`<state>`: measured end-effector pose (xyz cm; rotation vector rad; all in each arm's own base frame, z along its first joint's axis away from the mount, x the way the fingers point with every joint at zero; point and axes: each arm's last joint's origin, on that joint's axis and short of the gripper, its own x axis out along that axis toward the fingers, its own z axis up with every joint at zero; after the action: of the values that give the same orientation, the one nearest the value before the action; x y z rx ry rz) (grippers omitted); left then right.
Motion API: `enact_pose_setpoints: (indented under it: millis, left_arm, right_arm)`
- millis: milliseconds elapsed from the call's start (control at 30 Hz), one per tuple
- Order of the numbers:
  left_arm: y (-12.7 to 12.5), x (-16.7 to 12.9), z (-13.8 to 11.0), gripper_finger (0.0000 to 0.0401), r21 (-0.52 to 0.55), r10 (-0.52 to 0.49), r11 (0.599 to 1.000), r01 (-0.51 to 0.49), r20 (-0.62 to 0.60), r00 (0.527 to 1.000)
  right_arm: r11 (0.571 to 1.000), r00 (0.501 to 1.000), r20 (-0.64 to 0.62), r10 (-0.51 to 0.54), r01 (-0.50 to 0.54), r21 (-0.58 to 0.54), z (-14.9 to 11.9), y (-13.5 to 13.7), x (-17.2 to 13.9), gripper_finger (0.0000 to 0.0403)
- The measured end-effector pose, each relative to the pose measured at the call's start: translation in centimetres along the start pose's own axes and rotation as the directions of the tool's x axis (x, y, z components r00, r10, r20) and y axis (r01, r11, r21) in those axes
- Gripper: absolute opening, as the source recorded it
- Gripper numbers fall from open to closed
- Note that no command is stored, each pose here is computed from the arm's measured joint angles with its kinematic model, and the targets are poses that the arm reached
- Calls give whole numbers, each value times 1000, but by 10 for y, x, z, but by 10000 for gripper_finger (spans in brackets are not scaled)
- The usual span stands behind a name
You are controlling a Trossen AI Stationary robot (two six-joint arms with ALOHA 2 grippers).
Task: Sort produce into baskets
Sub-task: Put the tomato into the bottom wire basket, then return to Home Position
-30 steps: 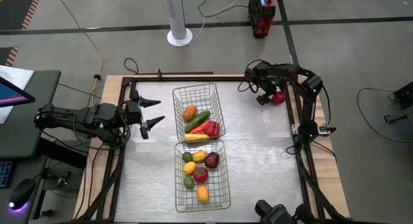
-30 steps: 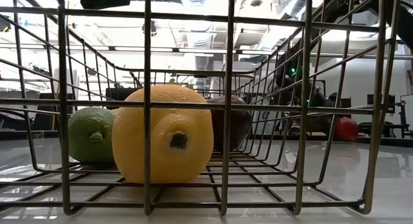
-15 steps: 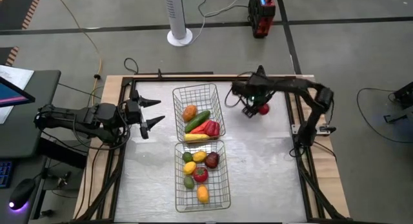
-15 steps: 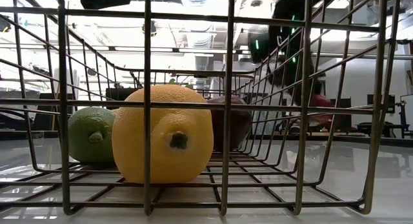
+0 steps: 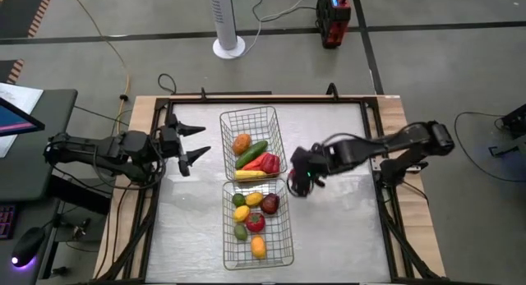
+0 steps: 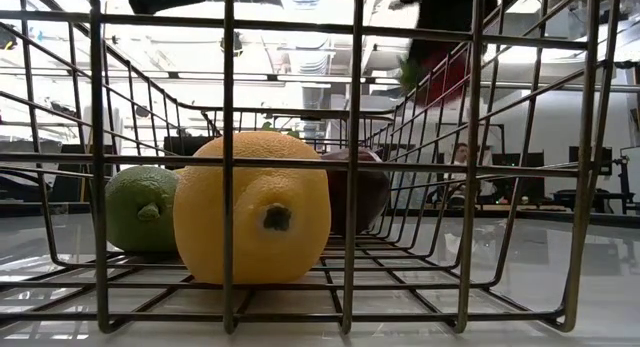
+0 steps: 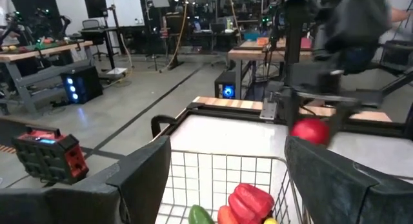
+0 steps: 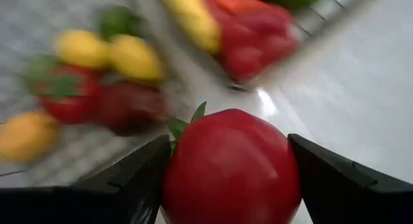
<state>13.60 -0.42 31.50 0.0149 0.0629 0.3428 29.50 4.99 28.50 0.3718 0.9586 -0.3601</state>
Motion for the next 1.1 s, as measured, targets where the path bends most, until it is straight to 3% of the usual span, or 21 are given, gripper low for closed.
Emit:
enact_pose_setpoints:
  millis: [167, 333, 467, 567, 700, 833, 933, 1100]
  left_arm:
    - [-3, 7, -2, 292, 10, -1, 1000, 1, -13, 1000]
    - [-8, 15, -1, 292, 26, -1, 1000, 1, 1, 1000]
    - [-10, 20, 0, 292, 39, -1, 999, 0, 20, 1000]
    - [-11, 22, 0, 292, 41, -1, 999, 0, 17, 1000]
    - [-12, 23, -1, 292, 44, -1, 999, 0, 12, 1000]
    - [-11, 22, -1, 292, 41, 6, 999, -7, 17, 1000]
    - [-9, 19, 1, 292, 38, 6, 999, -7, 32, 999]
    - [-6, 12, 6, 292, 28, 8, 1000, -10, 66, 998]
  right_arm:
    - [990, 988, 82, 134, -129, -62, -10, 33, -8, 322]
    - [973, 963, 180, 199, -173, -151, -19, 57, -17, 325]
    - [940, 925, 247, 287, -222, -261, -20, 76, -17, 346]
    - [927, 903, 281, 326, -247, -281, -18, 85, -13, 371]
    - [928, 915, 253, 315, -241, -283, -18, 84, -4, 396]
    - [936, 919, 249, 304, -240, -256, -17, 80, -7, 391]
    - [958, 938, 258, 229, -170, -232, -22, 73, -17, 387]
    - [969, 960, 278, 20, 50, -240, -46, 70, -22, 386]
